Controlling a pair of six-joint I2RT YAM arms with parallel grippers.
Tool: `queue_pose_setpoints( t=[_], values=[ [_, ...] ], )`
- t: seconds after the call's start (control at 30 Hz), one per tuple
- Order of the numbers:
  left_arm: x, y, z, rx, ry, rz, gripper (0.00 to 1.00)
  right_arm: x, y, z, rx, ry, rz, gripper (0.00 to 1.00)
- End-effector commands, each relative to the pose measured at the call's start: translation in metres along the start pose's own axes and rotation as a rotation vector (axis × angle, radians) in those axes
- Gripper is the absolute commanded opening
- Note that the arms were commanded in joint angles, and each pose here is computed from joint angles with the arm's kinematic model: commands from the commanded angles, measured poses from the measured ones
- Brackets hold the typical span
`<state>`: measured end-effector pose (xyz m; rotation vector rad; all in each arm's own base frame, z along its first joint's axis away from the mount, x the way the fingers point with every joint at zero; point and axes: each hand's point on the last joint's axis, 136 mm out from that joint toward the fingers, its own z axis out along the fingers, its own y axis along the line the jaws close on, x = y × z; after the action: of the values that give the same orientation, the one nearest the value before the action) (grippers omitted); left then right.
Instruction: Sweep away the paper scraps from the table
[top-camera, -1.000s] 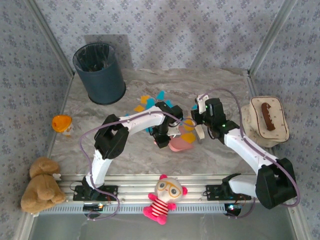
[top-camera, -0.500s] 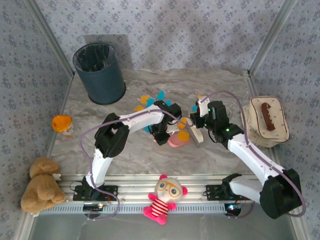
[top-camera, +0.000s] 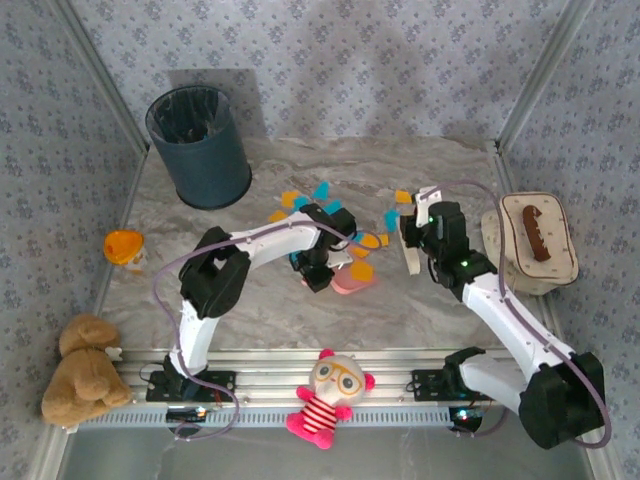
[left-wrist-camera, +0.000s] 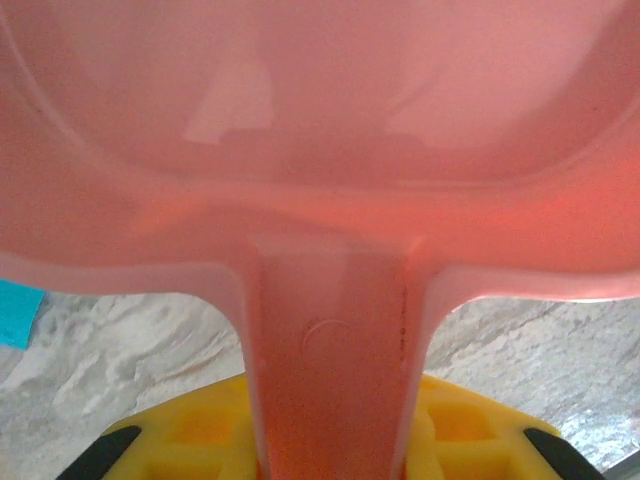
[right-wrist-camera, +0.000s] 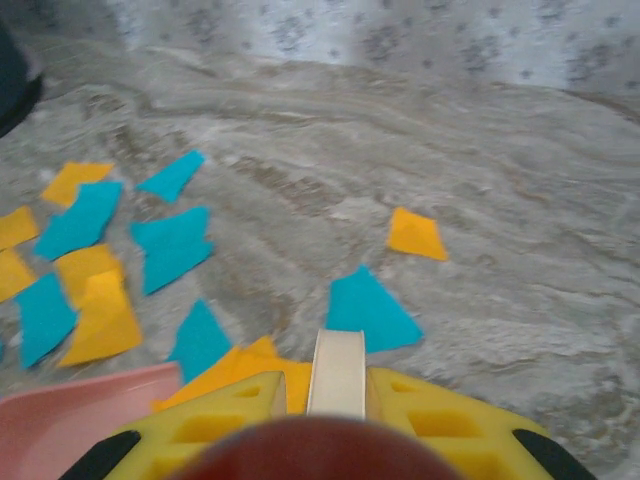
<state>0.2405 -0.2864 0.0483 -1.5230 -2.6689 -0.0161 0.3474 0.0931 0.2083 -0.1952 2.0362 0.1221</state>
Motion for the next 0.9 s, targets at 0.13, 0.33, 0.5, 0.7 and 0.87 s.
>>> queue_pose_setpoints(
  t=[0.13, 0.33, 0.5, 0.7, 0.87],
  values=[
    [0.014, 0.005, -0.008, 0.013, -0.003, -0.078, 0.00, -0.045, -0.058, 0.020, 0.175, -0.127, 0.033, 0.00],
    [0.020, 0.009, -0.006, 0.018, 0.009, -0.111, 0.00, -0.061, -0.095, 0.048, 0.277, -0.145, -0.011, 0.00],
    [0.026, 0.012, -0.004, 0.028, 0.020, -0.132, 0.00, -0.073, -0.106, 0.079, 0.300, -0.134, -0.086, 0.00],
    [0.027, 0.015, -0.010, 0.024, 0.005, -0.143, 0.00, -0.079, -0.108, 0.120, 0.273, -0.094, -0.154, 0.00],
    [0.028, 0.017, -0.007, 0.018, 0.012, -0.149, 0.00, -0.068, -0.093, 0.149, 0.174, -0.041, -0.188, 0.00]
  ],
)
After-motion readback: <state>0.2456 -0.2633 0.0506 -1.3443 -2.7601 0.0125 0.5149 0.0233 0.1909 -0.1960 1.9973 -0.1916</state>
